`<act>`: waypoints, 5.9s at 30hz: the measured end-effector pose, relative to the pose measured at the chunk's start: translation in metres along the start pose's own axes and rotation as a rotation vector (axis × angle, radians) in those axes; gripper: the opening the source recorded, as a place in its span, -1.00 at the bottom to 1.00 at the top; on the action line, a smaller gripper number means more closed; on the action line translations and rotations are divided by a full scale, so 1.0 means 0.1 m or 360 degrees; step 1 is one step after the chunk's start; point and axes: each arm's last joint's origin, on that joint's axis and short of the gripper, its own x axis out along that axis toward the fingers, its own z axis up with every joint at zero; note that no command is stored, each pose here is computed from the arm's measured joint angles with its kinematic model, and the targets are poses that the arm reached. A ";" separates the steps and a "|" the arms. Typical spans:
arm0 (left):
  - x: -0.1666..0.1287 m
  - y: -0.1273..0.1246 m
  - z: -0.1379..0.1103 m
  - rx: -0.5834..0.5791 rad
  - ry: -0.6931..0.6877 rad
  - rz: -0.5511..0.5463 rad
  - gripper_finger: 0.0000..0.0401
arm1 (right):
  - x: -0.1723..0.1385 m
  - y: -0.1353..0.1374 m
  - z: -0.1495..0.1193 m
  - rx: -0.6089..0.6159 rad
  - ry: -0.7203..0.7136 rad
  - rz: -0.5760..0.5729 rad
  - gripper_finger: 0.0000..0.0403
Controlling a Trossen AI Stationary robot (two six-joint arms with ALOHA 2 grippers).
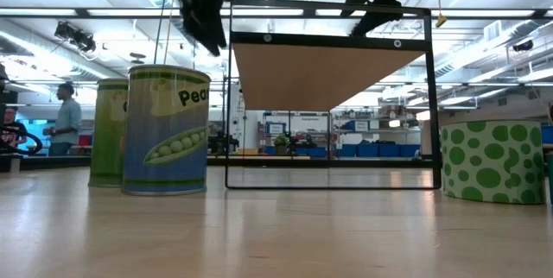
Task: Pick and place cans onto a shelf
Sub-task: Put the canned peaches on the shelf, then put the canned strawberries on the shelf
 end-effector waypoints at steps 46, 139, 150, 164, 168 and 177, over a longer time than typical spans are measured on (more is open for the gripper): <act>0.33 -0.65 -0.41 -0.0089 0.0257 -0.0884 0.56 | 0.00 0.00 0.03 0.0009 -0.0049 0.0012 0.76; 0.07 -1.83 -0.91 0.0240 0.0493 -0.0665 0.57 | -0.72 1.24 -1.05 -0.0522 0.0195 0.0285 0.76; 0.08 -1.82 -0.90 0.0041 0.0500 -0.0575 0.57 | -0.69 1.38 -1.75 -0.0499 0.0318 0.0327 0.76; -0.06 -1.69 -0.96 -0.0067 0.0593 -0.0504 0.57 | -0.15 1.33 -2.52 -0.0415 0.0487 0.0580 0.76; -0.12 -1.64 -0.96 -0.0119 0.0560 -0.0457 0.57 | -0.10 1.34 -2.55 -0.0404 0.0418 0.0569 0.75; -0.20 -1.59 -0.96 -0.0115 0.0501 -0.0430 0.57 | 0.10 1.55 -2.63 -0.0502 0.0142 0.0453 0.73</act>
